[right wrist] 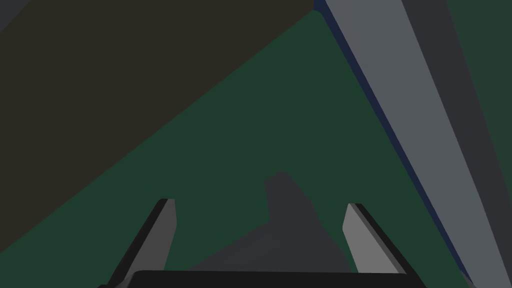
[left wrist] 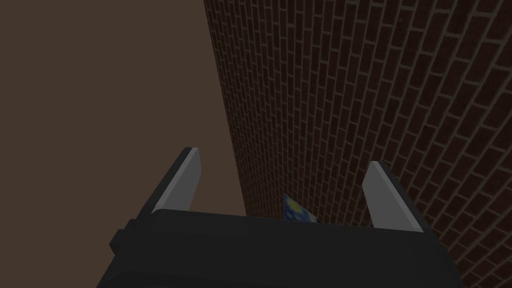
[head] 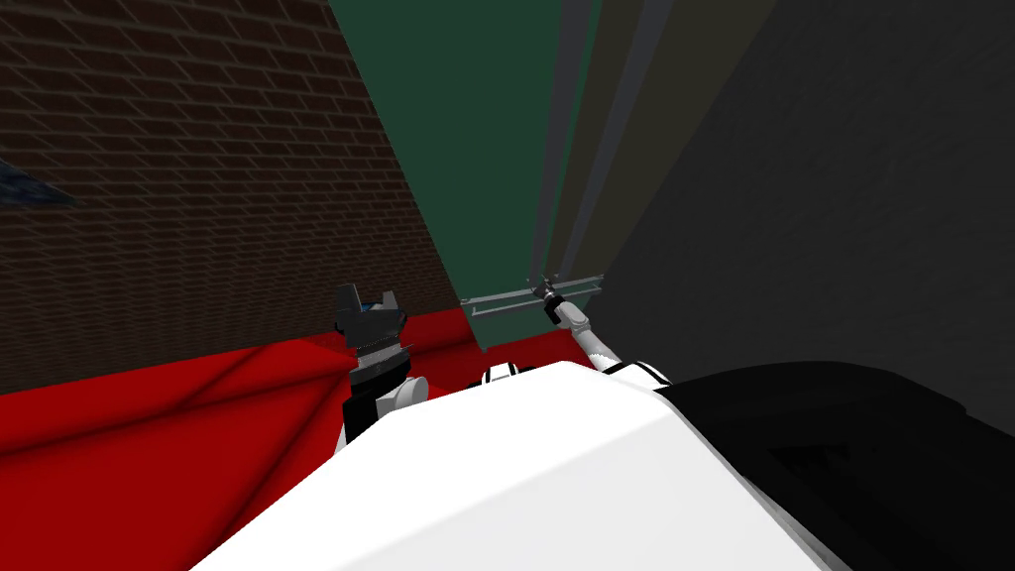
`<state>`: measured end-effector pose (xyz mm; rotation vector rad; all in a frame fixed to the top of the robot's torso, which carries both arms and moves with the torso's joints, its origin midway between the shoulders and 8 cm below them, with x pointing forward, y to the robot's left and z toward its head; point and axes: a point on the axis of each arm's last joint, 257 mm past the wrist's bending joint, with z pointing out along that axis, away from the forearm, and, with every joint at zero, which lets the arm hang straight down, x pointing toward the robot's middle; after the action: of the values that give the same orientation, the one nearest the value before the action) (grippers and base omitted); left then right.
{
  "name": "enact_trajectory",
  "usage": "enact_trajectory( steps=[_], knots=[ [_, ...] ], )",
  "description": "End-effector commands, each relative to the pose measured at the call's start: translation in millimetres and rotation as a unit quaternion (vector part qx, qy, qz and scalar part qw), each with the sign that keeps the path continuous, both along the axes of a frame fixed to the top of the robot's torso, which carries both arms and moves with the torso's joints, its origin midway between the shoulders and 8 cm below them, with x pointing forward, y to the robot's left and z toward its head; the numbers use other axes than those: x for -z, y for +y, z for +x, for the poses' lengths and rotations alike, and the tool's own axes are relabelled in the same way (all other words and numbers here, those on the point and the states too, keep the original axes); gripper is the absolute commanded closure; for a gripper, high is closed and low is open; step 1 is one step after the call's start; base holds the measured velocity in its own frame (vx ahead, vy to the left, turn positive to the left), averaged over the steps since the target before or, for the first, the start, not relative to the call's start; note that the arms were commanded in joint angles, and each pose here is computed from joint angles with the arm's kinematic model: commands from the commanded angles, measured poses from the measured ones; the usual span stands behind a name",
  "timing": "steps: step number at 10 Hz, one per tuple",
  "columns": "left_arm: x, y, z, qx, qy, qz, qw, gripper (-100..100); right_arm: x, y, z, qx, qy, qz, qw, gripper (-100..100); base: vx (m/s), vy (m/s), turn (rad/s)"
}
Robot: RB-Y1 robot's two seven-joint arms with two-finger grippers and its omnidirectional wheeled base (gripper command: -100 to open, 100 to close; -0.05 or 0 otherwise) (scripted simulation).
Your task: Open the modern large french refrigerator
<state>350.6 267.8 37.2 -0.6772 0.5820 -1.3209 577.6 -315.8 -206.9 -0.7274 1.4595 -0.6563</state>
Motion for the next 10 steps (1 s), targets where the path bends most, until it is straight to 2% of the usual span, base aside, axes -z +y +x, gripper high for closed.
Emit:
enact_trajectory(
  steps=[1, 2, 3, 5, 6, 7, 8, 9, 10],
  knots=[
    [0.0, 0.0, 0.0, 0.000, 0.000, 0.000, 1.0000, 0, -2.3, -0.4, -1.8, -0.018, 0.004, 0.002, 0.9998, -100, 0.037, 0.095, -0.121],
    [0.0, 0.0, 0.0, 0.000, 0.000, 0.000, 1.0000, 0, -2.3, -0.4, -1.8, -0.018, 0.004, 0.007, 0.9998, -100, 0.026, 0.037, 0.002],
    [0.0, 0.0, 0.0, 0.000, 0.000, 0.000, 1.0000, 0, 1.4, -3.4, -5.7, -0.034, 0.014, -0.007, 0.9993, -100, 0.053, 0.063, -0.155],
    [0.0, 0.0, 0.0, 0.000, 0.000, 0.000, 1.0000, 0, 1.9, -4.0, -5.5, -0.031, 0.014, -0.001, 0.9994, -100, 0.034, 0.058, -0.063],
    [0.0, 0.0, 0.0, 0.000, 0.000, 0.000, 1.0000, 0, -2.3, -0.4, -1.8, -0.018, 0.004, 0.007, 0.9998, 100, -0.052, -0.061, 0.174],
    [-0.1, 0.0, 0.0, 0.000, 0.000, 0.000, 1.0000, 0, -6.0, 0.2, 1.6, -0.002, -0.003, 0.025, 0.9997, 100, -0.120, -0.159, 0.338],
    [0.0, 0.0, 0.1, 0.000, 0.000, 0.000, 1.0000, 0, -5.2, 2.3, 1.6, -0.002, -0.004, 0.011, 0.9999, 100, -0.081, -0.153, 0.182],
    [0.0, 0.0, 0.0, 0.000, 0.000, 0.000, 1.0000, 0, -7.3, 5.6, 4.6, 0.013, -0.009, 0.027, 0.9995, 100, -0.066, -0.150, 0.165],
    [0.0, 0.0, 0.0, 0.000, 0.000, 0.000, 1.0000, 0, -7.3, 5.1, 4.6, 0.014, -0.010, 0.009, 0.9998, 100, -0.053, -0.101, 0.111]
  ],
)
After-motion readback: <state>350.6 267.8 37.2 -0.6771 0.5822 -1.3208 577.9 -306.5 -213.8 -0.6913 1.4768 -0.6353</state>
